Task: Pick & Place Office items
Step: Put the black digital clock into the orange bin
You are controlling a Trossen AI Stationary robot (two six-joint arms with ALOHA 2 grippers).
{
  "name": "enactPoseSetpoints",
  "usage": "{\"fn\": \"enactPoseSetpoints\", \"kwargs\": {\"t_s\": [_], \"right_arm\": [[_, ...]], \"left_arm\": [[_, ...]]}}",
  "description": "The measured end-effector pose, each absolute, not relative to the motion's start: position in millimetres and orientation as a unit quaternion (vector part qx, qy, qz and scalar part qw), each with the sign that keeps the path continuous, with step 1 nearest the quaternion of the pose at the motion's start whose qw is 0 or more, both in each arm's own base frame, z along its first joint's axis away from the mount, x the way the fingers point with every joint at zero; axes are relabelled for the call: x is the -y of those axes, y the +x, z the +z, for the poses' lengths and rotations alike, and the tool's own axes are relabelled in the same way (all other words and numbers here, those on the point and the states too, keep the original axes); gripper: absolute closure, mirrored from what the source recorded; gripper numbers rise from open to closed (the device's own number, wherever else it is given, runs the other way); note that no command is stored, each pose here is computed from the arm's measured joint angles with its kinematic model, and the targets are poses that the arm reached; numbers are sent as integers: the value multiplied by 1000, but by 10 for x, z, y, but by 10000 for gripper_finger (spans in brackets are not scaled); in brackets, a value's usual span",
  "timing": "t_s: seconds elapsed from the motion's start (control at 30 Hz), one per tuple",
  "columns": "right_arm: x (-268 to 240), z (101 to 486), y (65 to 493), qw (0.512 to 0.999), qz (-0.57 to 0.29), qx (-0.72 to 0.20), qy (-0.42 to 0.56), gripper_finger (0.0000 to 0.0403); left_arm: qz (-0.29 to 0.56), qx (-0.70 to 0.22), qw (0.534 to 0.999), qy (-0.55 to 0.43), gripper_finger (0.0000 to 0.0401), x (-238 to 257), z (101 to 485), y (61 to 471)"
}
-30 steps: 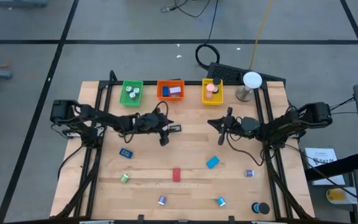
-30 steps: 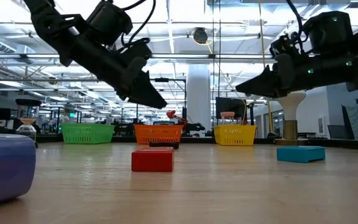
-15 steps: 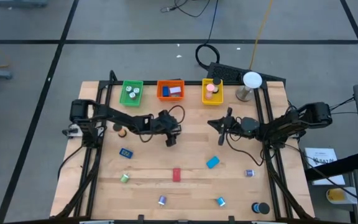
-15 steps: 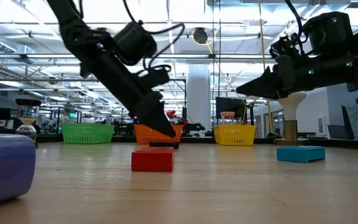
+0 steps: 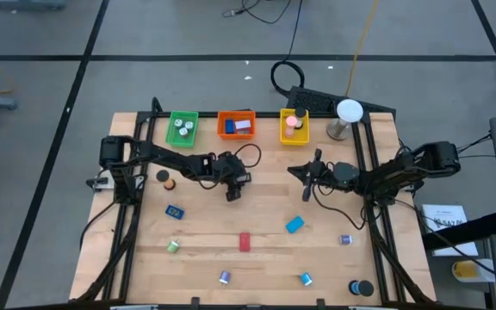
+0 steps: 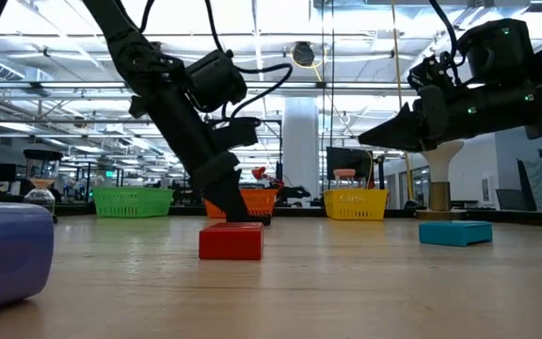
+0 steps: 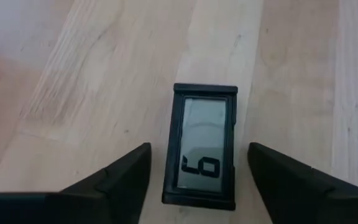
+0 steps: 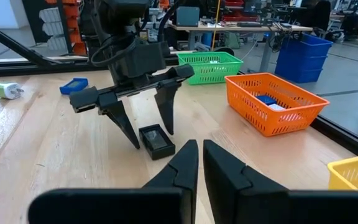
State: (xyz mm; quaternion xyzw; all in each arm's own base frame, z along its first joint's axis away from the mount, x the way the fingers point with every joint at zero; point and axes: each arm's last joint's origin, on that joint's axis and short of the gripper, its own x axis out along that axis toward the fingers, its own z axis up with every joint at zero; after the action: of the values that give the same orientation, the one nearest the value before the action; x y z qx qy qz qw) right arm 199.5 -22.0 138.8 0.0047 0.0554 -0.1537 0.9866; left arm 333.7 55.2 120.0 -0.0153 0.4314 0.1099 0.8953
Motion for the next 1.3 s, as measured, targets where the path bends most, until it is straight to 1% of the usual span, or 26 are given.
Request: {"fn": "enactPoseSetpoints", "kwargs": {"t_s": [0.23, 0.3, 0.43, 0.57, 0.73, 0.83, 0.93, 1.07, 1.17, 1.3], "right_arm": [[220, 1385, 1994, 986, -154, -57, 5, 383], [220, 1384, 1994, 986, -154, -57, 5, 383], [220, 1383, 1994, 986, -154, -58, 5, 383], [220, 1374, 1993, 986, -154, -62, 4, 383], [220, 1375, 1993, 986, -154, -62, 4, 383], [220, 1375, 1993, 986, -154, -62, 4, 383], [221, 1376, 1993, 986, -155, -62, 4, 383], [220, 1376, 1993, 986, -155, -61, 4, 383], [220, 1376, 1993, 986, -155, -61, 4, 383], [221, 1376, 1993, 986, -155, -61, 4, 383]], "left_arm": [[104, -437, 894, -6, 229, -549, 1195, 3331], [113, -437, 893, -2, 245, -565, 1200, 3327], [128, -434, 892, -6, 245, -656, 1297, 3275], [156, -408, 899, -21, 245, -814, 1584, 3161], [231, -357, 904, -42, 242, -1125, 2028, 2888], [295, -330, 896, -42, 241, -1357, 2227, 2702], [334, -327, 881, -67, 239, -1619, 2356, 2569], [339, -335, 873, -106, 239, -1875, 2381, 2573], [332, -368, 861, -115, 241, -1989, 2292, 2678], [329, -389, 850, -133, 240, -2154, 2174, 2869]]}}
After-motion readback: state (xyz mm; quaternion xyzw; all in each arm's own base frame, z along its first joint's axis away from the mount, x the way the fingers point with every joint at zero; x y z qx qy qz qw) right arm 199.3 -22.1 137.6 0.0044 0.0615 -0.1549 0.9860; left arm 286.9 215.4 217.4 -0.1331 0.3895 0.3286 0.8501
